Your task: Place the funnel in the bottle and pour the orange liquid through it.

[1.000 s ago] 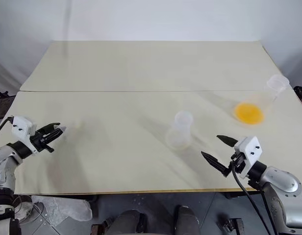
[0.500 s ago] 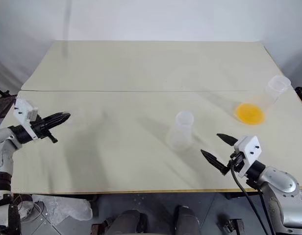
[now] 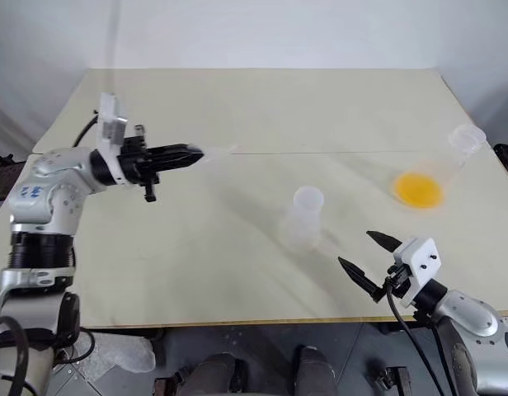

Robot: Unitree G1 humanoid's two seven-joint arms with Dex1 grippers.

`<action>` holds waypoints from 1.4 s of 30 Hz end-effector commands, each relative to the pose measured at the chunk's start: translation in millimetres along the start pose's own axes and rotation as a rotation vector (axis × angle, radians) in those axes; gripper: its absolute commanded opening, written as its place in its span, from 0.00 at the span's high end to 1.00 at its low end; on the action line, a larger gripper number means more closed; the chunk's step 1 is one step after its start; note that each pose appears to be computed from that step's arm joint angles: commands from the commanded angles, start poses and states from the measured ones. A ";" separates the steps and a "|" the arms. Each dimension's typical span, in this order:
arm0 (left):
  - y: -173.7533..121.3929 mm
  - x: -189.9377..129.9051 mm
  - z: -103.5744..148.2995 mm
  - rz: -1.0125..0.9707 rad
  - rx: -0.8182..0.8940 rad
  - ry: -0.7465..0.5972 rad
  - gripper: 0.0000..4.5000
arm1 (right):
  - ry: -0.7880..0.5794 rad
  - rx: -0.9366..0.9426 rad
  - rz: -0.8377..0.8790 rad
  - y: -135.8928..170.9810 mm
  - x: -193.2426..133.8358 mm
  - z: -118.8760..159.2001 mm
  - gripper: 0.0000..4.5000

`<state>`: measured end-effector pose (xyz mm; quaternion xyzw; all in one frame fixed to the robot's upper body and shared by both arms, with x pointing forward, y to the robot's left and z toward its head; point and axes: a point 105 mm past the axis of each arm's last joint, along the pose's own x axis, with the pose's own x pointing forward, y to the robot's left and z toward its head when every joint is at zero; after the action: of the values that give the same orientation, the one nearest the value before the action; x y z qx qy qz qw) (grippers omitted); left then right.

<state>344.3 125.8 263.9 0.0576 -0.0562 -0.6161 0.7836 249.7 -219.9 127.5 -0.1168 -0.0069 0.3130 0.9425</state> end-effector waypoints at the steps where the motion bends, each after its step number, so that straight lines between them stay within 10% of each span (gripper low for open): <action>1: -12.1 14.7 26.4 -0.115 0.023 -0.048 0.99 | -0.052 -0.048 -0.036 -2.5 -6.3 16.8 0.00; 28: -41.5 79.1 33.1 -0.534 -0.076 0.382 0.99 | -0.041 -0.023 -0.113 12.9 -18.4 11.2 0.00; 42: -43.5 110.3 37.0 -0.573 -0.011 0.379 0.99 | -0.073 -0.052 -0.104 15.8 -15.2 21.9 0.00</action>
<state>331.2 10.2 280.8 0.1604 0.1317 -0.7715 0.6014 228.6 -215.4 132.0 -0.1178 -0.0267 0.2667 0.9562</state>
